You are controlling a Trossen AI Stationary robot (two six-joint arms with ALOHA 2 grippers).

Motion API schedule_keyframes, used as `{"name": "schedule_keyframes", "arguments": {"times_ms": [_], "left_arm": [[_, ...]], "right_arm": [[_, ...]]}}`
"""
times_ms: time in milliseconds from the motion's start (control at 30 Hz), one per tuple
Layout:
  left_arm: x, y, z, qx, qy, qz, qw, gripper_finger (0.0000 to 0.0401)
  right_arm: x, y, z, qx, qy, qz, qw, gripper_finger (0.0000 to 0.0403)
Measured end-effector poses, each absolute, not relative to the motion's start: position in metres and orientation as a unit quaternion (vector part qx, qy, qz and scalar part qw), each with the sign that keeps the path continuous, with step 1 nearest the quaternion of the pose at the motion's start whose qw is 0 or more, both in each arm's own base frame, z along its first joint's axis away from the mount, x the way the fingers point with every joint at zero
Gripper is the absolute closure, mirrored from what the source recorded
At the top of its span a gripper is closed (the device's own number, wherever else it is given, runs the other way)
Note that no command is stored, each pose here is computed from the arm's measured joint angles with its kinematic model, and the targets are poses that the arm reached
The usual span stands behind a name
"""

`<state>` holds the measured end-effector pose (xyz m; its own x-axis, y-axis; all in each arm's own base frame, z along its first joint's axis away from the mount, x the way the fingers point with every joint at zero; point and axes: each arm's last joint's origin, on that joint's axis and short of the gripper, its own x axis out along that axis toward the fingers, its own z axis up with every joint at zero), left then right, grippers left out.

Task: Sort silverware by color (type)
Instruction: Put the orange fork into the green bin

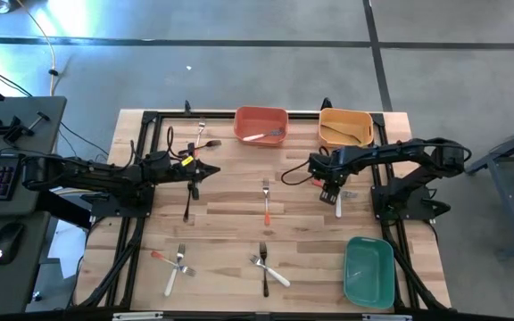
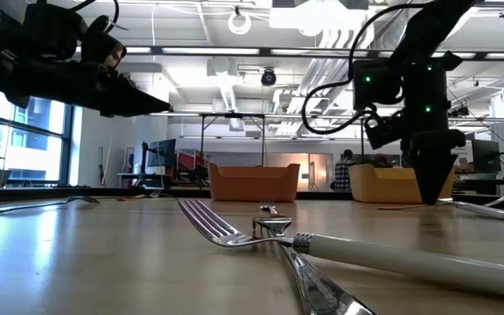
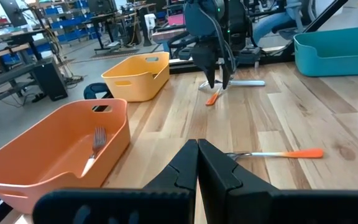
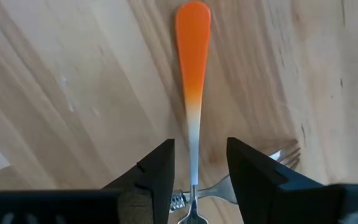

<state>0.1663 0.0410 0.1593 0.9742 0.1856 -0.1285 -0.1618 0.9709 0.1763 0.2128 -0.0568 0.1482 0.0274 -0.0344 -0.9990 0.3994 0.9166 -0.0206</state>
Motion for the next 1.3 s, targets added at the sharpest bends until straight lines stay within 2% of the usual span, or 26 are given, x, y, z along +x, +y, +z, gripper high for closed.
{"name": "schedule_keyframes", "arguments": {"times_ms": [367,667,833,1033,1300], "left_arm": [[0.166,0.041,0.159,0.081,0.073,0.087,0.990,0.0401],[0.166,0.041,0.159,0.081,0.071,0.087,0.990,0.0400],[0.166,0.041,0.160,0.079,0.070,0.087,0.991,0.0400],[0.166,0.041,0.160,0.073,0.069,0.088,0.991,0.0400],[0.166,0.041,0.160,0.073,0.069,0.088,0.991,0.0400]], "right_arm": [[0.218,-0.058,0.133,0.140,0.704,-0.147,0.681,0.0304],[0.217,-0.058,0.138,0.171,0.716,-0.139,0.662,0.0397],[0.222,-0.058,0.149,0.218,0.717,-0.113,0.652,0.0397],[0.228,-0.046,0.172,0.253,0.738,-0.117,0.614,0.0401],[0.241,-0.007,0.210,0.311,0.757,-0.099,0.567,0.0402]]}}
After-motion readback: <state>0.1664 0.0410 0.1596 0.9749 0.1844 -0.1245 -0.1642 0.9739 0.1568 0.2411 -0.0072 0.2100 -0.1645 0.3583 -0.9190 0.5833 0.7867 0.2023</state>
